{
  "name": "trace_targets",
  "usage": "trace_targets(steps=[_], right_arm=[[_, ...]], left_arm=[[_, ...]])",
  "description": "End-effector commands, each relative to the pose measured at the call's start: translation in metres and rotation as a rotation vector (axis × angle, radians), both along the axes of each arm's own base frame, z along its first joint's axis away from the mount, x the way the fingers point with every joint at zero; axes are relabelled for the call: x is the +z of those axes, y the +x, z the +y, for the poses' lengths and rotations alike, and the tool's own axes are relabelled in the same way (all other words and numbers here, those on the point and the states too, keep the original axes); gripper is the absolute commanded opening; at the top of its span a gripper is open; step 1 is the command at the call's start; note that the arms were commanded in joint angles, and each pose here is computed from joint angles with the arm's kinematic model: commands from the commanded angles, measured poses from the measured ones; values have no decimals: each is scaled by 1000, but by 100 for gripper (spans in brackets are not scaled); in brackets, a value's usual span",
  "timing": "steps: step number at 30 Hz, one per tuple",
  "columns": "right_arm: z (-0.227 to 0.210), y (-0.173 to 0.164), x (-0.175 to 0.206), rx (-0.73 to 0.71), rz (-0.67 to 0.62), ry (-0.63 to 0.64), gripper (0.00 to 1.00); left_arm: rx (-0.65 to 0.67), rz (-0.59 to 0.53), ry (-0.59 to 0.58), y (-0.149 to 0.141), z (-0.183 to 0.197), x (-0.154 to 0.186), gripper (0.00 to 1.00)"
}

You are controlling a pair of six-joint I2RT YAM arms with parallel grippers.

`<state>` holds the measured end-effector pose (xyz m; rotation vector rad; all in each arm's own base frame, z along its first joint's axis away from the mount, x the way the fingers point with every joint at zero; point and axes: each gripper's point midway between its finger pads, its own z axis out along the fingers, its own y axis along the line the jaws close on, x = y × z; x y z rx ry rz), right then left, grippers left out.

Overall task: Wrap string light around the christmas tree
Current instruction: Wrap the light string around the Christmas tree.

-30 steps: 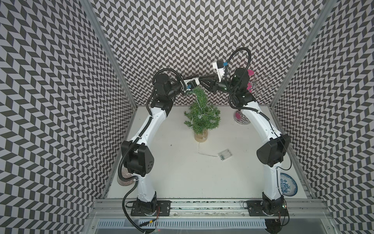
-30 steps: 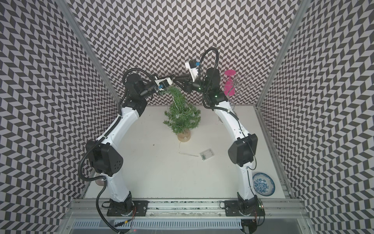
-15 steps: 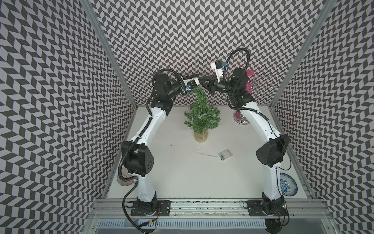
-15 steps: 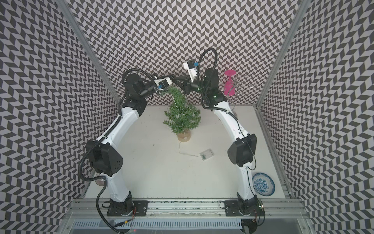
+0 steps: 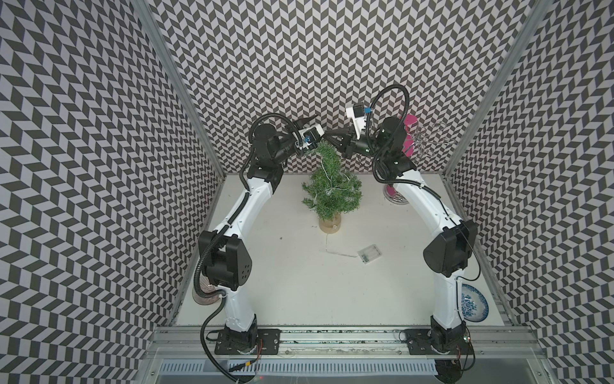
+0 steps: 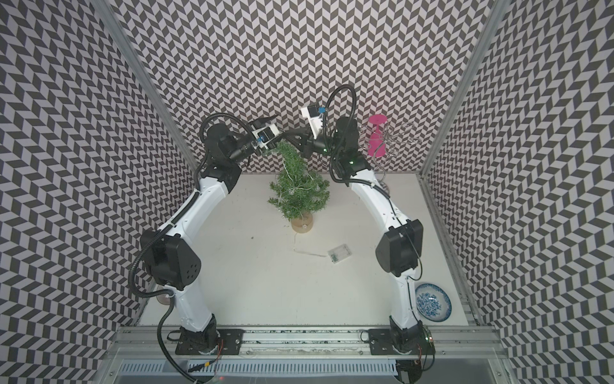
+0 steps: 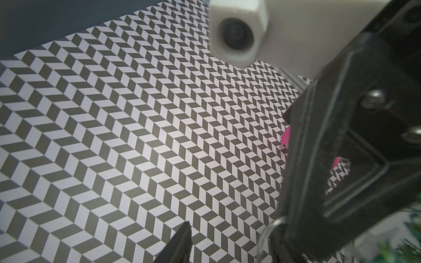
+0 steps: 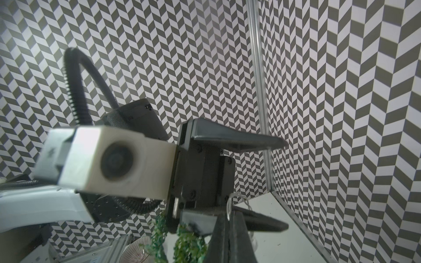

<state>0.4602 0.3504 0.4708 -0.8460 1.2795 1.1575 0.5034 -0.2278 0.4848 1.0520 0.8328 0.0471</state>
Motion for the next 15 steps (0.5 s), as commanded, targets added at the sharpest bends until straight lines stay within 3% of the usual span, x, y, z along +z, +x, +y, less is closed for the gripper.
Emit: trace_targets(steps=[1, 15], right_arm=[[-11, -35, 56, 0, -163, 72, 0], [-9, -50, 70, 41, -213, 77, 0]], left_arm=[[58, 2, -98, -12, 27, 31, 62], [108, 185, -150, -15, 48, -12, 66]])
